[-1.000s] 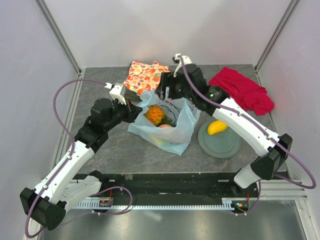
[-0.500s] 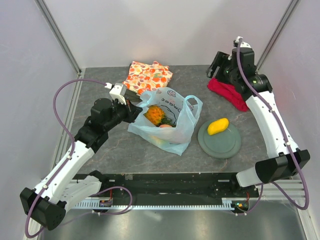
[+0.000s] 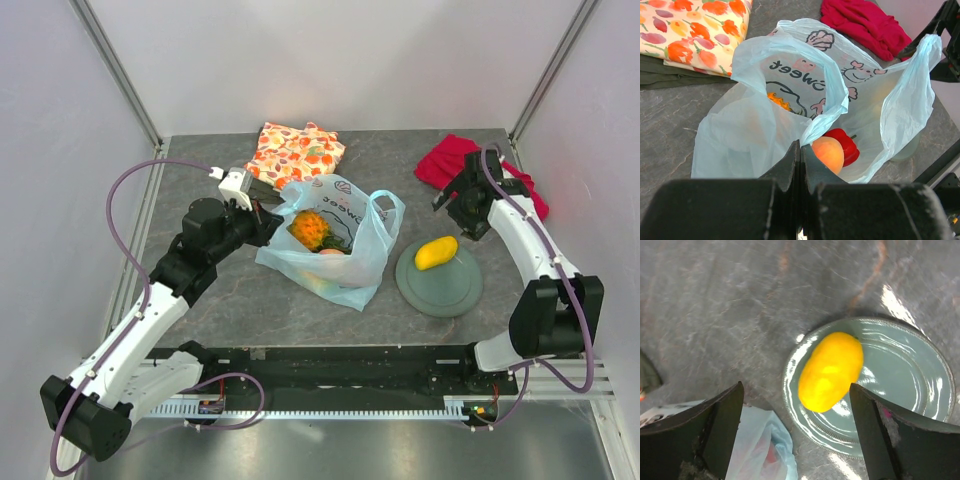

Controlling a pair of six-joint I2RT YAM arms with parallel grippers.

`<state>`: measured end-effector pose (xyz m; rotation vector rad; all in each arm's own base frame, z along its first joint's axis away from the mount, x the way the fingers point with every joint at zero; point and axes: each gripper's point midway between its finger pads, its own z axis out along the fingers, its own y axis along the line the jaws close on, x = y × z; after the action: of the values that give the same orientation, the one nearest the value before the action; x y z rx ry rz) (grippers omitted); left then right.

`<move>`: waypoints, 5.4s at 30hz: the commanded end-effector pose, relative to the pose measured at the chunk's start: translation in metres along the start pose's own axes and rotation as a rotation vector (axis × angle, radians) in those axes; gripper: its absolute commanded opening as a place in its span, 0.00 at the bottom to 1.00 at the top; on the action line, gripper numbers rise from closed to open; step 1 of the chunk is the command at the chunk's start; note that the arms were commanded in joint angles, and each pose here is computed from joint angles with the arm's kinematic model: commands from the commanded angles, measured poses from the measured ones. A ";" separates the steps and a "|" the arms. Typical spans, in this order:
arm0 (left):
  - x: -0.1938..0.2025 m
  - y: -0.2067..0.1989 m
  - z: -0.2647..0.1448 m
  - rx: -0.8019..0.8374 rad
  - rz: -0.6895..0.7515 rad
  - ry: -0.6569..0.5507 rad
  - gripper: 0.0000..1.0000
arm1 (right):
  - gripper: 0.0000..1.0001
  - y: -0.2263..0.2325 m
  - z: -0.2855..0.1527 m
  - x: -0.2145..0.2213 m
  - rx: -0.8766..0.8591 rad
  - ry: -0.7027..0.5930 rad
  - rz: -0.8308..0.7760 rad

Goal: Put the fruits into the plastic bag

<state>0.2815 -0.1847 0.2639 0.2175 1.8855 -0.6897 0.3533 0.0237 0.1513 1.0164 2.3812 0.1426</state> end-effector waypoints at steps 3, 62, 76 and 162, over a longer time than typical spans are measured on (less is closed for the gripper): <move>-0.010 -0.003 0.001 0.018 0.024 -0.034 0.01 | 0.95 -0.028 0.013 0.007 0.137 -0.021 0.192; -0.011 0.001 0.003 0.007 0.020 -0.041 0.01 | 0.07 -0.042 0.021 0.012 0.142 -0.096 0.251; -0.012 -0.002 0.003 0.018 0.015 -0.045 0.02 | 0.00 0.089 -0.113 -0.040 -0.421 -0.395 0.046; -0.012 0.001 -0.003 0.003 0.013 -0.057 0.02 | 0.87 0.166 -0.018 0.178 -0.236 -0.076 -1.031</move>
<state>0.2806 -0.1849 0.2619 0.2230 1.8836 -0.7003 0.3391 0.2554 0.1140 -0.4018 2.4825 -0.0835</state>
